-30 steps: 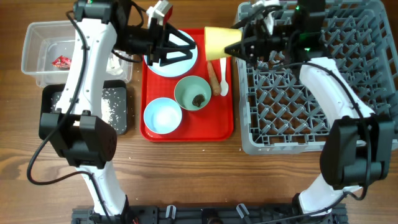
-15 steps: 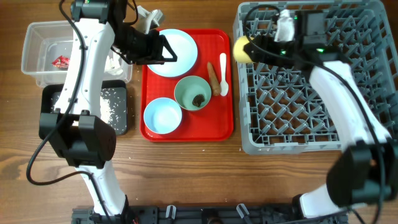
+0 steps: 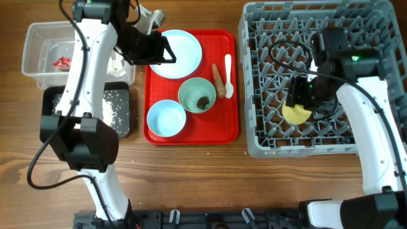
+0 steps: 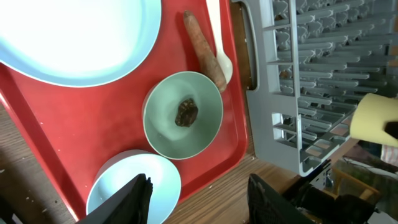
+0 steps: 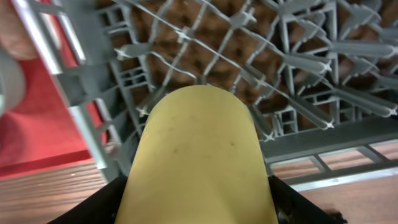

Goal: Sort waste into correct bins and load items into the dishwasher rack
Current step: 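Place the yellow cup upside down in the dish rack with the right gripper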

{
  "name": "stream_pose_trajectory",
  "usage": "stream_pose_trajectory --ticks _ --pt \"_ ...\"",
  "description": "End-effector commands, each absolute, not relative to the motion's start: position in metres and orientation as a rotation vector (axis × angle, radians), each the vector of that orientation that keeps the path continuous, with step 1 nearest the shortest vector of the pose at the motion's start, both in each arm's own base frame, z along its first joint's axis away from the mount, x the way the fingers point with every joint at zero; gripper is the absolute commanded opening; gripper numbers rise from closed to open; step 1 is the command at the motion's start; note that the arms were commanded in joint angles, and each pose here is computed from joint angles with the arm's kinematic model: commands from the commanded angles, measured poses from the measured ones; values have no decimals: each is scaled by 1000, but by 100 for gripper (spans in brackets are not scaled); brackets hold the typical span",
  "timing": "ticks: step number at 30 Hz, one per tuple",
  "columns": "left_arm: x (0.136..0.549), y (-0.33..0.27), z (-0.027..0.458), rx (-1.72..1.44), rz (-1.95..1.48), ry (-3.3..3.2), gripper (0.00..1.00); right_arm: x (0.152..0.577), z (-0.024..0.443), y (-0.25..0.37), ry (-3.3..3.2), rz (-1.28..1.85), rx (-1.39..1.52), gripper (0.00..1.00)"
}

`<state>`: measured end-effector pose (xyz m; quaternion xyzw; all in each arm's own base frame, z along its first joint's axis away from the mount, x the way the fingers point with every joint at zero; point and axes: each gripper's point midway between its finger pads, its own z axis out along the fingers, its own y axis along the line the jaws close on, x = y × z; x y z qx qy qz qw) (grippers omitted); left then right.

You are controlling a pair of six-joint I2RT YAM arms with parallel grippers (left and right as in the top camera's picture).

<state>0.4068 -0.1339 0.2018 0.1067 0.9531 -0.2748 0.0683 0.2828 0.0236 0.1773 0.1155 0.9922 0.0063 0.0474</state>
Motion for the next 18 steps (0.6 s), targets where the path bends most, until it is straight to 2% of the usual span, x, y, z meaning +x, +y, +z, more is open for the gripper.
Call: stream_pose_trajectory --ticks 1,7,8,10,11,14,18 --pt "404 -134 214 346 -806 2836 50 268 149 17 3120 -71 393 55" --pt "404 -134 214 347 -806 2835 51 256 114 23 3230 -46 404 55" --pt "404 -134 214 347 -806 2835 52 256 111 24 3242 -46 403 61" --pt "405 -134 214 347 -806 2835 55 256 108 24 3250 -49 405 96" --pt "405 -134 214 347 -806 2835 56 259 108 24 3238 -44 404 100" --pt "406 -135 215 349 -804 2827 59 268 109 25 3201 -29 403 100" --pt "408 -135 215 351 -802 2819 60 291 134 27 3117 2 389 100"
